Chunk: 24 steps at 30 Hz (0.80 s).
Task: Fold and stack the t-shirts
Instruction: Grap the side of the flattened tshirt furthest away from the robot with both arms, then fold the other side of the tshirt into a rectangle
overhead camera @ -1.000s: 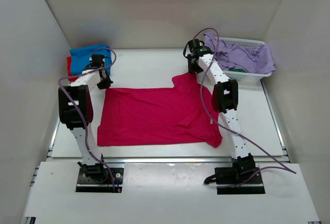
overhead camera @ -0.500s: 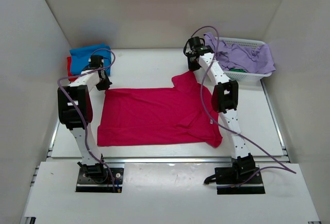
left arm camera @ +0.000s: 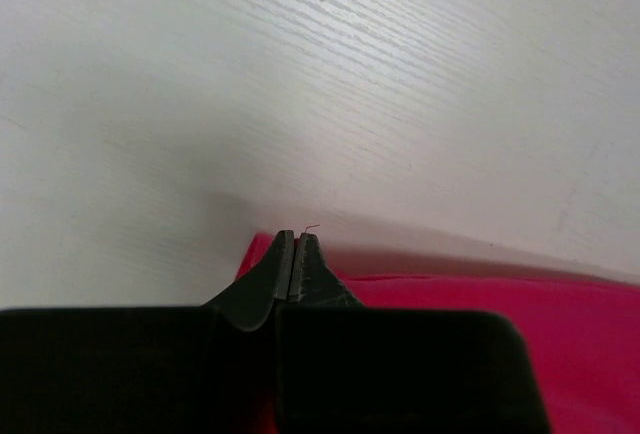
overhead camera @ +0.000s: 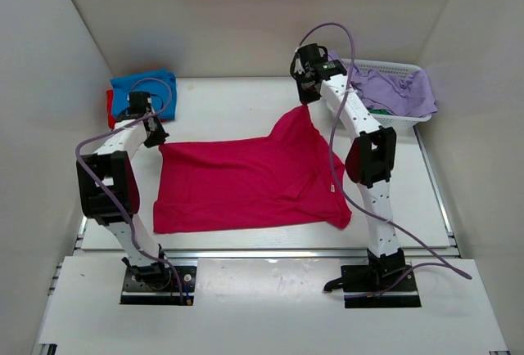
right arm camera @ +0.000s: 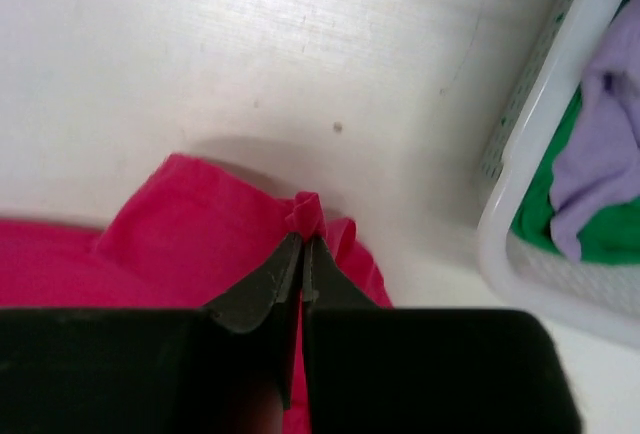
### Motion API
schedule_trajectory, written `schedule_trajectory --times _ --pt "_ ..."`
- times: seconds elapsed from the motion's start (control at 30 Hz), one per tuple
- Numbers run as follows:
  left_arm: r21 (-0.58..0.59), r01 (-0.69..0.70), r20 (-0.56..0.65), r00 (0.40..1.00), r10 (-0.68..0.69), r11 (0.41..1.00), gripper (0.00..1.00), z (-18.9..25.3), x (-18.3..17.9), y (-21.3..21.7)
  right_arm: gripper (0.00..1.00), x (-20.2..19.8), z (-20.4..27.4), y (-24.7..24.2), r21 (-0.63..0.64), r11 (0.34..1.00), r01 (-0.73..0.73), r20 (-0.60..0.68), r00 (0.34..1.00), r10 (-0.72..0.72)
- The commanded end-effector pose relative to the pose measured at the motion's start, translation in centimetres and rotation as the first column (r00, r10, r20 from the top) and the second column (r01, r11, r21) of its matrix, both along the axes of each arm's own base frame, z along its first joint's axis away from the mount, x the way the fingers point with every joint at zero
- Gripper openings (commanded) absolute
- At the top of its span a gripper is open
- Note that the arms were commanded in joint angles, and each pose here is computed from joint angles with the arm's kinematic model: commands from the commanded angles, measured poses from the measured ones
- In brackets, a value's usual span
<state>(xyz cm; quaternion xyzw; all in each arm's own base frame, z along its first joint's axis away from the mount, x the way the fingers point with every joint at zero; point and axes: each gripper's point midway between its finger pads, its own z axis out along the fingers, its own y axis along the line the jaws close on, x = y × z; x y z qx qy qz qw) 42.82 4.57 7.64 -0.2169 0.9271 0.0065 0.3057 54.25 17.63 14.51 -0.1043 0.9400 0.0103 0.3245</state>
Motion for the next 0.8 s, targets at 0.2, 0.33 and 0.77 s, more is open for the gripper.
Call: schedule_trajectory --times 0.2,0.33,0.77 --pt "-0.059 0.063 0.025 0.998 -0.061 0.996 0.0 0.9 -3.2 -2.2 0.0 -7.5 2.5 1.0 -0.076 0.993 -0.094 0.015 0.995 0.095" --pt "-0.056 0.051 -0.004 0.999 -0.051 0.997 0.0 0.2 -5.0 -2.1 0.0 -10.9 1.9 -0.2 -0.045 0.994 -0.098 -0.001 0.995 0.098" --pt "0.006 0.003 -0.043 0.999 -0.003 1.0 0.0 0.6 -9.9 -0.6 0.0 -18.1 2.7 -3.2 0.021 0.995 -0.095 -0.009 0.995 0.096"
